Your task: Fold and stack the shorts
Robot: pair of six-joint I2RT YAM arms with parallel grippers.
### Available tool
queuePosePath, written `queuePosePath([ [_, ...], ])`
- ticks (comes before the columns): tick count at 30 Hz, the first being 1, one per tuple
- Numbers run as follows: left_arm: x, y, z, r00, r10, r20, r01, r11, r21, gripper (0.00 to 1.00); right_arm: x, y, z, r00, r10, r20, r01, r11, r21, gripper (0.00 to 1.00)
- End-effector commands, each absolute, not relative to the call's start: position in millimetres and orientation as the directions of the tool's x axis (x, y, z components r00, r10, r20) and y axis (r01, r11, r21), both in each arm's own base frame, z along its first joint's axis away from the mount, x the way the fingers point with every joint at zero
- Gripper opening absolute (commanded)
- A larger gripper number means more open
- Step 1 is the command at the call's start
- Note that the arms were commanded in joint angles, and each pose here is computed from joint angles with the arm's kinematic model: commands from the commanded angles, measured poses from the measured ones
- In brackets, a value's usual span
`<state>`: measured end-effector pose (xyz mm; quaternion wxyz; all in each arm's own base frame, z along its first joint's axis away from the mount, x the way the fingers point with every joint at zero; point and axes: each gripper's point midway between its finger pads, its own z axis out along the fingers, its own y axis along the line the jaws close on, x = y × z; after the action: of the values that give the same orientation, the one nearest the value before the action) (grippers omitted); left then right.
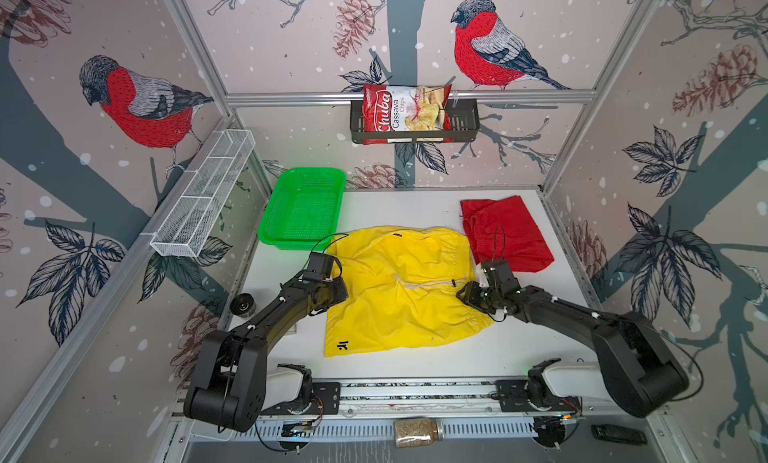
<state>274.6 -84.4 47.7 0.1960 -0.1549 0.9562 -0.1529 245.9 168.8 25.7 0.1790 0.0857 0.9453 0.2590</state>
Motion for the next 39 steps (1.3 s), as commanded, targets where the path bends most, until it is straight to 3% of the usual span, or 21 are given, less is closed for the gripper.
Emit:
queuePosePath([
  [1,288.8,-95.3,64.4,-0.859,-0.352,-0.371,-0.184,0.890,-0.418,0.34,206.2,145.3,-4.1,-0.940,0.295,-0.174,0.192,0.874,0.446,0.44],
  [7,312.0,-102.2,89.1,-0.847,-0.322,-0.423,-0.126,0.894,-0.429,0.38,204.6,135.7,18.6,-0.922,0.322,-0.216,0.194,0.866,0.461,0.48],
  [13,333.0,-114.5,114.4,-0.815,-0.328,-0.478,-0.066,0.871,-0.486,0.39,276.3,139.3,102.2,-0.825,0.382,-0.417,0.079,0.808,0.584,0.53],
  [17,335.3,-114.9,114.9,-0.812,-0.325,-0.484,-0.059,0.872,-0.485,0.39,334.2,125.4,131.8,-0.775,0.381,-0.505,0.029,0.819,0.573,0.53],
  [24,337.8,-116.4,117.8,-0.805,-0.323,-0.497,-0.045,0.870,-0.492,0.39,420.3,131.3,116.7,-0.797,0.292,-0.529,-0.030,0.856,0.516,0.53],
  [27,341.5,-115.9,120.0,-0.793,-0.320,-0.519,-0.032,0.872,-0.488,0.38,446.3,130.4,93.4,-0.818,0.302,-0.489,-0.012,0.842,0.540,0.52],
  [35,357.0,-106.2,113.4,-0.781,-0.275,-0.560,-0.032,0.914,-0.404,0.40,476.9,95.4,33.0,-0.844,0.340,-0.414,0.097,0.857,0.505,0.51],
  [39,368.3,-108.0,115.4,-0.785,-0.253,-0.566,-0.018,0.922,-0.386,0.42,480.0,83.3,41.2,-0.833,0.371,-0.410,0.111,0.838,0.534,0.51],
])
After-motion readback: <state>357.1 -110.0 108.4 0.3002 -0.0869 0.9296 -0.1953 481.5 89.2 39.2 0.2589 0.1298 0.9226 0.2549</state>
